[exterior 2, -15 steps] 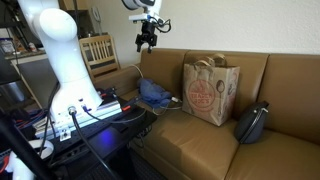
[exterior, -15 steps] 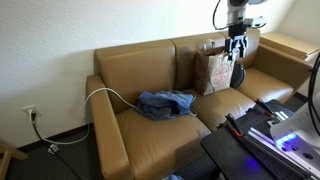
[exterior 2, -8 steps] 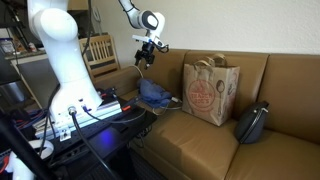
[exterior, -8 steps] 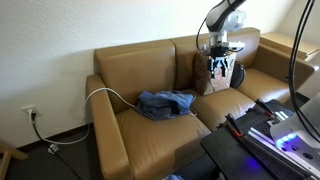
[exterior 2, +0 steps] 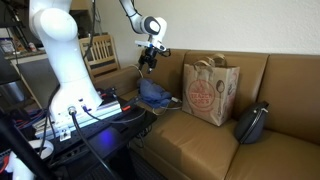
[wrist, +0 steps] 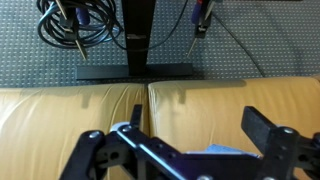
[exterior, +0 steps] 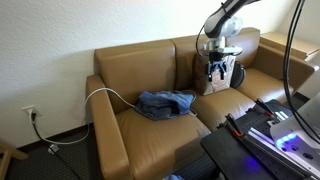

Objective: Move the jeans to the right corner

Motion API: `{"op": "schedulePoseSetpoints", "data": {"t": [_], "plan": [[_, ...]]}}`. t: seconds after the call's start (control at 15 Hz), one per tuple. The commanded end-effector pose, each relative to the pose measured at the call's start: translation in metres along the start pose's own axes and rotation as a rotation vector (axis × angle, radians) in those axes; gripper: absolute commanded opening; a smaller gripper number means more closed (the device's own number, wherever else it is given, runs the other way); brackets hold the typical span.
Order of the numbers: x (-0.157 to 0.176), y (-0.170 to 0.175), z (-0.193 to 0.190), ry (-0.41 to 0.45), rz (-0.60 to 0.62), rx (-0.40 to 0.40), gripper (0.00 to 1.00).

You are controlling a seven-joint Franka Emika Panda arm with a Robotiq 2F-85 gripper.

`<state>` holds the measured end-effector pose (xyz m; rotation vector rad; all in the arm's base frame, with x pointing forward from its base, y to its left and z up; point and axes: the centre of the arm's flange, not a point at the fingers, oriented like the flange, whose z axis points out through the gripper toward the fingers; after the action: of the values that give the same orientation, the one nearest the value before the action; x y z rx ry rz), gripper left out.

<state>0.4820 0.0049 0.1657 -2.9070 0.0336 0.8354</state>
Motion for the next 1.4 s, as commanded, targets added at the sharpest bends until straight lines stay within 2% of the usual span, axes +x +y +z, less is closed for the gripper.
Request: {"op": "schedulePoseSetpoints", "data": {"t": [0.0,0.07,0.2,0.27,0.53,0.67,0.73,1.0,1.07,1.2,1.33], "plan": [[0.037,0.02,0.037,-0.027,0.062,0.031,1.0],[0.042,0.026,0.043,-0.031,0.085,0.036,1.0],[0.083,0.014,0.096,-0.039,0.118,0.052,1.0],[0.094,0.006,0.113,-0.025,0.148,0.049,1.0],[0.151,-0.027,0.186,-0.007,0.256,-0.009,1.0],[0.157,-0.035,0.195,-0.017,0.344,-0.024,1.0],[0.13,-0.03,0.194,-0.019,0.282,-0.022,1.0],[0.147,-0.037,0.203,-0.005,0.326,-0.035,1.0],[0.15,-0.037,0.208,-0.017,0.353,-0.088,1.0],[0.17,-0.03,0.235,0.039,0.403,-0.122,1.0],[0.172,-0.009,0.262,0.135,0.429,-0.123,1.0]]}}
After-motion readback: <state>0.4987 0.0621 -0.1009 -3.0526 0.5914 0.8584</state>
